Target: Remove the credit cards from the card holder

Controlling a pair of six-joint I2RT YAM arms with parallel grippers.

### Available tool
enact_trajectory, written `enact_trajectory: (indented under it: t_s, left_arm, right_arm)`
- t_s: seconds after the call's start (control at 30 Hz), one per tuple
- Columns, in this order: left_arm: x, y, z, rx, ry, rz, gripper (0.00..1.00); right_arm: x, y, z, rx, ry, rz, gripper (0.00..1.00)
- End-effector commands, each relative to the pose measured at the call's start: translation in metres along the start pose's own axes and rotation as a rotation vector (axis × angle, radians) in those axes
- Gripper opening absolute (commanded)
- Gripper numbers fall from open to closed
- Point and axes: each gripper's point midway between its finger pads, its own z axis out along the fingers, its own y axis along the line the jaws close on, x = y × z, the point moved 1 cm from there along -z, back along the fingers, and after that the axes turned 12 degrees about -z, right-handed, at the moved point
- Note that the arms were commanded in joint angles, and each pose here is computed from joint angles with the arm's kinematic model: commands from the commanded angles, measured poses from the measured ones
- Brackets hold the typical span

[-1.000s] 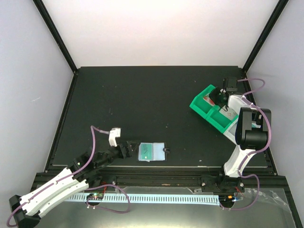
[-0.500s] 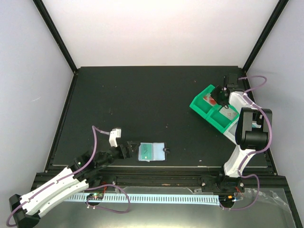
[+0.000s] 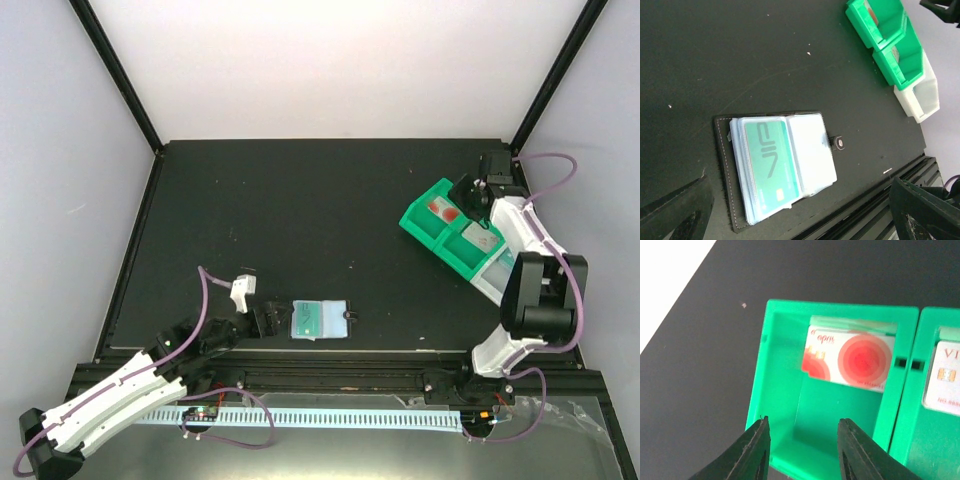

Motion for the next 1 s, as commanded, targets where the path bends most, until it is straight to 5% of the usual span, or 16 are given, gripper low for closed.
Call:
enact_trajectory:
  t_s: [0.0,0.57,0.77,0.97]
  left_arm:
    - [-0.004,-0.01,-0.007,0.005,0.002,0.006,0.97]
    - [0.025,-0.02,0.024,0.041,0.205,-0.01,0.83]
    - [0.03,-0.011,0.033,0.027,0.219,-0.033,0.6]
    - [0.032,0.006,0.038,-0.038,0.214,-0.034,0.24]
  right_arm:
    - [0.018,0.019,-0.023,-0.106,0.006,-0.093,0.37]
    - [0.143,0.074,-0.088,-0.425,0.145,-0.342,0.37]
    - [0.202,0.099,-0.103,-0.53,0.205,-0.406,0.37]
    - [0.254,0.111,-0.114,-0.625,0.265,-0.45,0.36]
